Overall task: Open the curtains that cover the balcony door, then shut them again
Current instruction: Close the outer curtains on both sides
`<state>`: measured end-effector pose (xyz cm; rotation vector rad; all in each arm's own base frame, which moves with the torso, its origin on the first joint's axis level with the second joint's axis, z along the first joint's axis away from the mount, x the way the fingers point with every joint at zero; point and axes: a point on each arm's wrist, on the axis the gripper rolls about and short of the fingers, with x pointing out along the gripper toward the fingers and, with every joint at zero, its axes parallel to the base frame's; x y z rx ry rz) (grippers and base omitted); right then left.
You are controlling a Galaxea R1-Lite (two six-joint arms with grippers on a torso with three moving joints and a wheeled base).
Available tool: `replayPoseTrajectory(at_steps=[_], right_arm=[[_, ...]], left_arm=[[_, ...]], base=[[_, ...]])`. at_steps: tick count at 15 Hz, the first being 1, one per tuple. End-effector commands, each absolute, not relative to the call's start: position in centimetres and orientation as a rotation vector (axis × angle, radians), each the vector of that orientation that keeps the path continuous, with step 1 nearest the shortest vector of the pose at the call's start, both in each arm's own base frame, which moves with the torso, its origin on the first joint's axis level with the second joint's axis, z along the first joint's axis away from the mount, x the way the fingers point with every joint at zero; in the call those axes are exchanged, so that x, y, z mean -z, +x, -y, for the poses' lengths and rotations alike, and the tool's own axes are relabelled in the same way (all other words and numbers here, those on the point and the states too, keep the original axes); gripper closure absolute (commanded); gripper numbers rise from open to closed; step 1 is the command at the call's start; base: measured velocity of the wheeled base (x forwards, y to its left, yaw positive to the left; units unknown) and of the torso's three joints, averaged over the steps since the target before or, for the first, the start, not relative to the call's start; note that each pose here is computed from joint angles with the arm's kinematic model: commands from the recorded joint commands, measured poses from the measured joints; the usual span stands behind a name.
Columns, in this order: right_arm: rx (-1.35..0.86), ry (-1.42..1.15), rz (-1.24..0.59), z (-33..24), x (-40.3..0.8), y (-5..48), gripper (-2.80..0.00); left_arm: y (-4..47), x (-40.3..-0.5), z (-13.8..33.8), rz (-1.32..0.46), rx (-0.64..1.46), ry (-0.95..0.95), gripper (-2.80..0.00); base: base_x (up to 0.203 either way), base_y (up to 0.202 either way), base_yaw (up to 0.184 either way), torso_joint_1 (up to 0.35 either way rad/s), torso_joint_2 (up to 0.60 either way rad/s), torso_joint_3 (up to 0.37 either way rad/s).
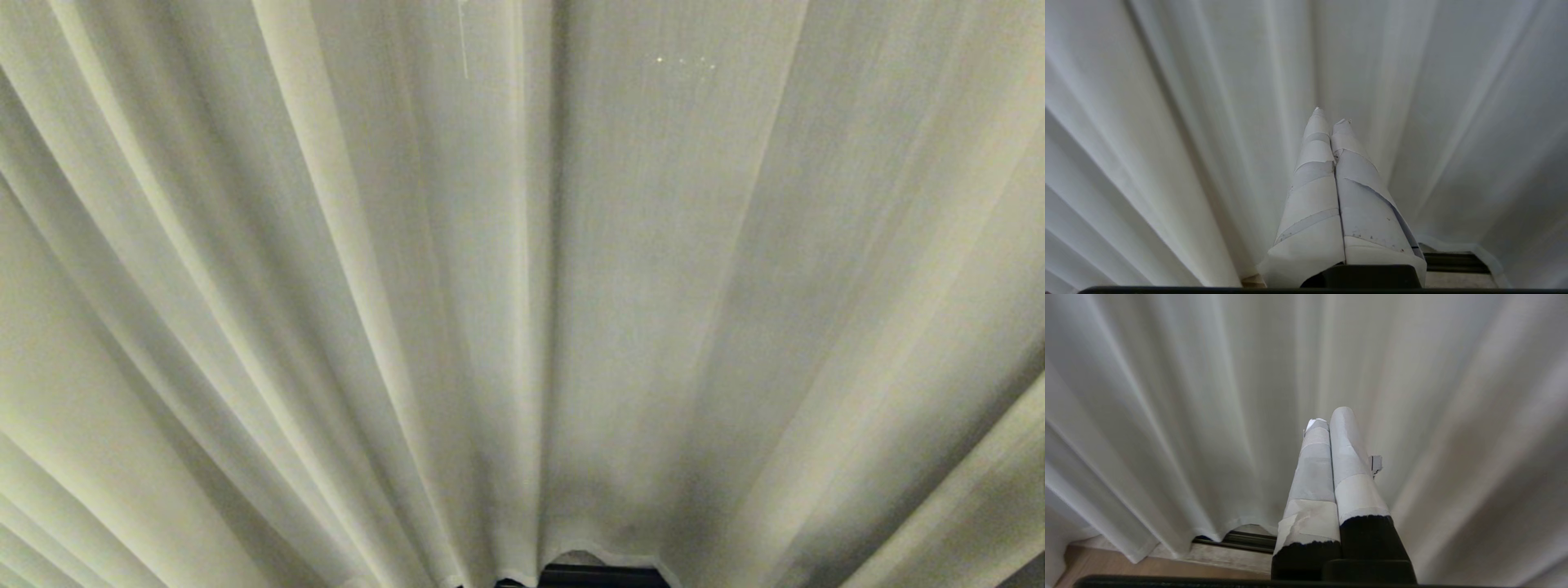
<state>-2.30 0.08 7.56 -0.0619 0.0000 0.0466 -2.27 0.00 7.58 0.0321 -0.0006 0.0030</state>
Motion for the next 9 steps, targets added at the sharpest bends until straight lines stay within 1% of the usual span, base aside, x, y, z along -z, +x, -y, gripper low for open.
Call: replayPoseTrajectory(at_steps=[1, 2, 9], right_arm=[[-0.049, -0.063, -0.002, -0.08, -7.56, -2.28, 0.00], [-0.048, -0.063, -0.002, -0.08, -7.56, -2.28, 0.00], [-0.048, -0.063, -0.002, -0.08, -7.56, -2.28, 0.00]], left_arm=[[-2.28, -7.60, 0.00, 0.005, -0.003, 0.029, 0.00], [-2.28, -7.60, 0.00, 0.005, -0.003, 0.029, 0.00], [-2.28, -7.60, 0.00, 0.005, -0.003, 0.029, 0.00]], base=[[0.000, -0.164, 0.000, -0.006, 0.00, 0.002], [0.000, -0.107, 0.000, 0.002, 0.00, 0.004], [0.000, 0.000, 0.000, 0.000, 0.00, 0.000]])
